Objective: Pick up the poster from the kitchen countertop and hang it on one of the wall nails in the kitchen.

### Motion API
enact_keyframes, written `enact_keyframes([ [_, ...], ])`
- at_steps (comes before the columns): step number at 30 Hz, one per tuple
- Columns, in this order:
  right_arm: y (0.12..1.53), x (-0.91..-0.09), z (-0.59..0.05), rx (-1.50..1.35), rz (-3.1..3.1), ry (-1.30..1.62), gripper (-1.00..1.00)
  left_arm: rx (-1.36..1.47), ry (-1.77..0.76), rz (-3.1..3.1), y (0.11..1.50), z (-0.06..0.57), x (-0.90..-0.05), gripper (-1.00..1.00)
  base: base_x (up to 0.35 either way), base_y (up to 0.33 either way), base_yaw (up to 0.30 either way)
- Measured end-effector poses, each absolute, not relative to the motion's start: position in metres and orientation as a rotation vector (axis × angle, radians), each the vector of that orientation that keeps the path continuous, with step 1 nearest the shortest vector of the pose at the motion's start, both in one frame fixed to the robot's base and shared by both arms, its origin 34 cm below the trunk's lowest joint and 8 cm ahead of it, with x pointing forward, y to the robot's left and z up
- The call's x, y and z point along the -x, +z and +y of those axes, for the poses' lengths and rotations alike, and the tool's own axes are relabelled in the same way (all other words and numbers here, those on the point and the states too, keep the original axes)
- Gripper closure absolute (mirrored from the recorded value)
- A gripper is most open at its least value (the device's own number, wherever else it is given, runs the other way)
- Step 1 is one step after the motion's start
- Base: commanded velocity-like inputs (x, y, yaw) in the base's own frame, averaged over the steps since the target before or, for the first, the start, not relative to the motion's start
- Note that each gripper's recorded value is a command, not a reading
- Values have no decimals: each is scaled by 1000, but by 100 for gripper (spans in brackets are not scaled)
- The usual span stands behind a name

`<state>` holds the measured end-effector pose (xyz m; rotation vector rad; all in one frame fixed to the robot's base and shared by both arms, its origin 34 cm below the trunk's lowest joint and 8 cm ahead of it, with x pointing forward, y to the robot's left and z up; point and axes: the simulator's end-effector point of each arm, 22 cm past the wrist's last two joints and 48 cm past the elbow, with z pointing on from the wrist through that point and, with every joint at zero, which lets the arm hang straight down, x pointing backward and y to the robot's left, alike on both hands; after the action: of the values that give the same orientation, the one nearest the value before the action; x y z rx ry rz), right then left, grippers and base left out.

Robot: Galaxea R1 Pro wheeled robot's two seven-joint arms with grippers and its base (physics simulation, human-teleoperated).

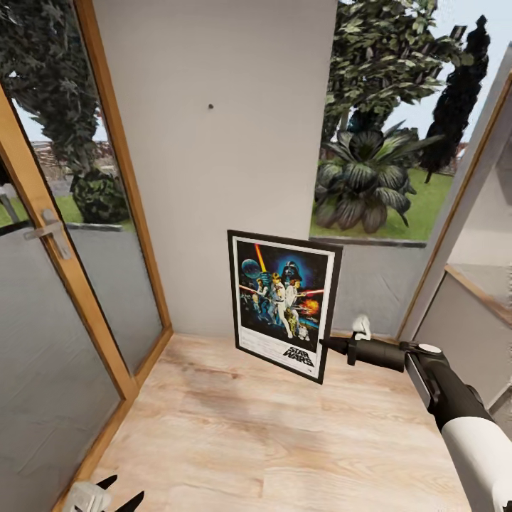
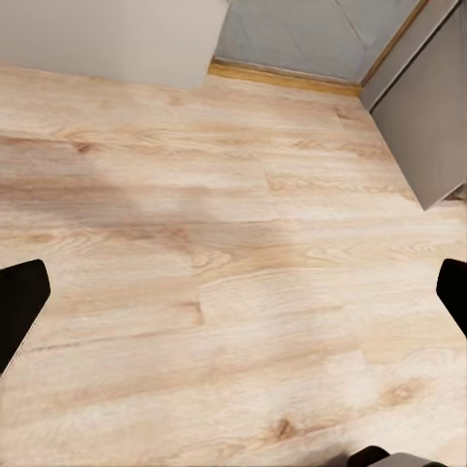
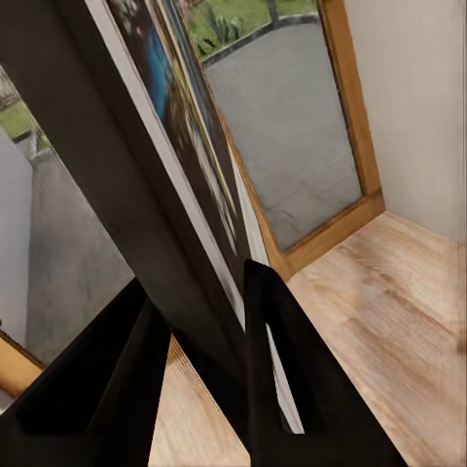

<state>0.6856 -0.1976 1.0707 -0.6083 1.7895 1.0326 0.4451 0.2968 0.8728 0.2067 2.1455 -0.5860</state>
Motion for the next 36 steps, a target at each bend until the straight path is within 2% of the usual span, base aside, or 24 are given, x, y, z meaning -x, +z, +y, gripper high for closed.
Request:
enact_keyframes([
  [11, 1076, -685, -198, 611, 1783, 1027, 100, -209, -583, 2137, 876, 297, -446, -100, 84, 287, -238],
  [16, 1078, -685, -198, 613, 1779, 1025, 100, -209, -582, 2133, 877, 297, -447, -100, 20, 99, -215],
  [36, 1078, -685, -198, 613, 1779, 1025, 100, -209, -581, 2132, 878, 298, -447, -100, 1, 252, -13],
])
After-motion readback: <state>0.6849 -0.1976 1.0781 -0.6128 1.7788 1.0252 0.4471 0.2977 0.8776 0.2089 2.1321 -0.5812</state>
